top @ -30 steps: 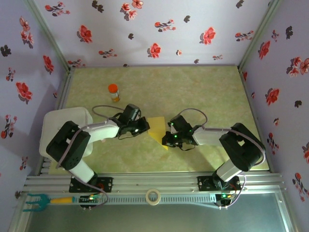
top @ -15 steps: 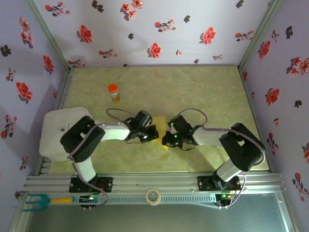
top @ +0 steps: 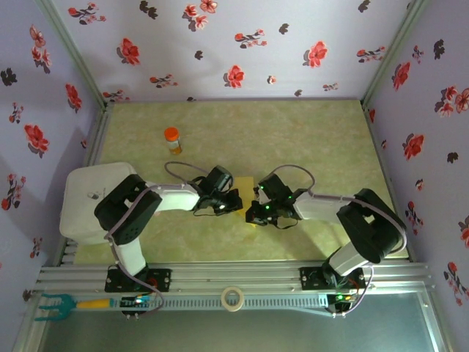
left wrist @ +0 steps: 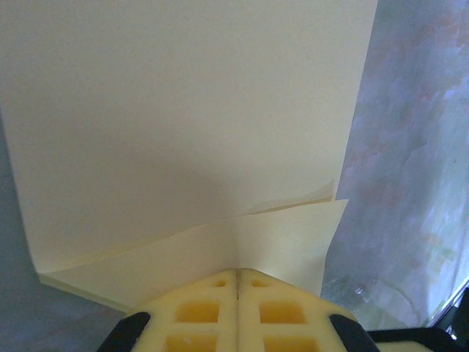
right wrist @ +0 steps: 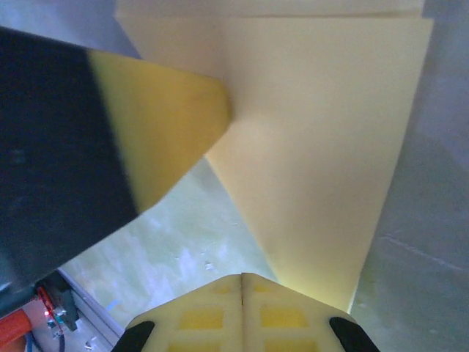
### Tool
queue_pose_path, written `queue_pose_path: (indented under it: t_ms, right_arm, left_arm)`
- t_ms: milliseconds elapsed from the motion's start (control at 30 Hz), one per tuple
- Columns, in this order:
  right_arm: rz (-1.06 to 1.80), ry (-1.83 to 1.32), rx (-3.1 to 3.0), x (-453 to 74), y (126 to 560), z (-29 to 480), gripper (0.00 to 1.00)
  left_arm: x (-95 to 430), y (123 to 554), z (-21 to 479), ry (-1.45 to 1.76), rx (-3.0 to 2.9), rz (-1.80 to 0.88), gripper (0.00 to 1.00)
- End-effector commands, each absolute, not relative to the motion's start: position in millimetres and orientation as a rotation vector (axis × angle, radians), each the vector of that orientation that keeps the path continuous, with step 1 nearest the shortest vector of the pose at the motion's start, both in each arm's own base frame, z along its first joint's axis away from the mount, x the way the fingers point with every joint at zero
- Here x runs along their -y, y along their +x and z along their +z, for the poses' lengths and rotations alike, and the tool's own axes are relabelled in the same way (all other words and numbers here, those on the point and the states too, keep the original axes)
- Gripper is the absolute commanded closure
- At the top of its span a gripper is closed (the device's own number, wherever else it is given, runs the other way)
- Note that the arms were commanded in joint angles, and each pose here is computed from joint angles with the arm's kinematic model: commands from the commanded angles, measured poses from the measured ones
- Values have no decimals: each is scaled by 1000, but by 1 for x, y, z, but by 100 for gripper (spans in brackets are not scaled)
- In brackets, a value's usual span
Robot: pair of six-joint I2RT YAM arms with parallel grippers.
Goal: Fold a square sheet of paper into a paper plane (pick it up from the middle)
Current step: Third fold the triangle at the center of the table.
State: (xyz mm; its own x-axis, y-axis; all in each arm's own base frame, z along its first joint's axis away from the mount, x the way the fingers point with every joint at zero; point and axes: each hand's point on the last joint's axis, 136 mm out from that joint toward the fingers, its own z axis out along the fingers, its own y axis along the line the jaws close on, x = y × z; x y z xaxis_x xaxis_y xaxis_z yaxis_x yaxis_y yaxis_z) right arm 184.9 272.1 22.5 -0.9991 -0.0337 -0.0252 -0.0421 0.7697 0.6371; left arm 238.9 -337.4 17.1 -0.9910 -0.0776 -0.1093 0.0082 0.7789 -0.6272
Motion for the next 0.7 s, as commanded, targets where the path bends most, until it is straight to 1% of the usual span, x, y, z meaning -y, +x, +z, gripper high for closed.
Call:
queue_pose_path:
  t_ms: [0,133,367,533,667]
  right_arm:
    - [995,-63,-3007,-262,176,4,100]
    - [1014,-3,-3013,-256,171,-5,100]
    - [1070,32,-2964,-251,164,3,100]
    - [1083,83,-2953,-240,156,-1,100]
    - [1163,102,-2894,-243,158,14,100]
  left_arm:
    - [315,226,-14,-70,-2951,-832,100]
    - [313,227,-15,-72,-2953,-828,100]
    - [311,228,-15,-103,-2941,-855,100]
    - [312,229,-13,-109,-2936,-873,100]
    - [313,228,-13,-111,-2936,-881,100]
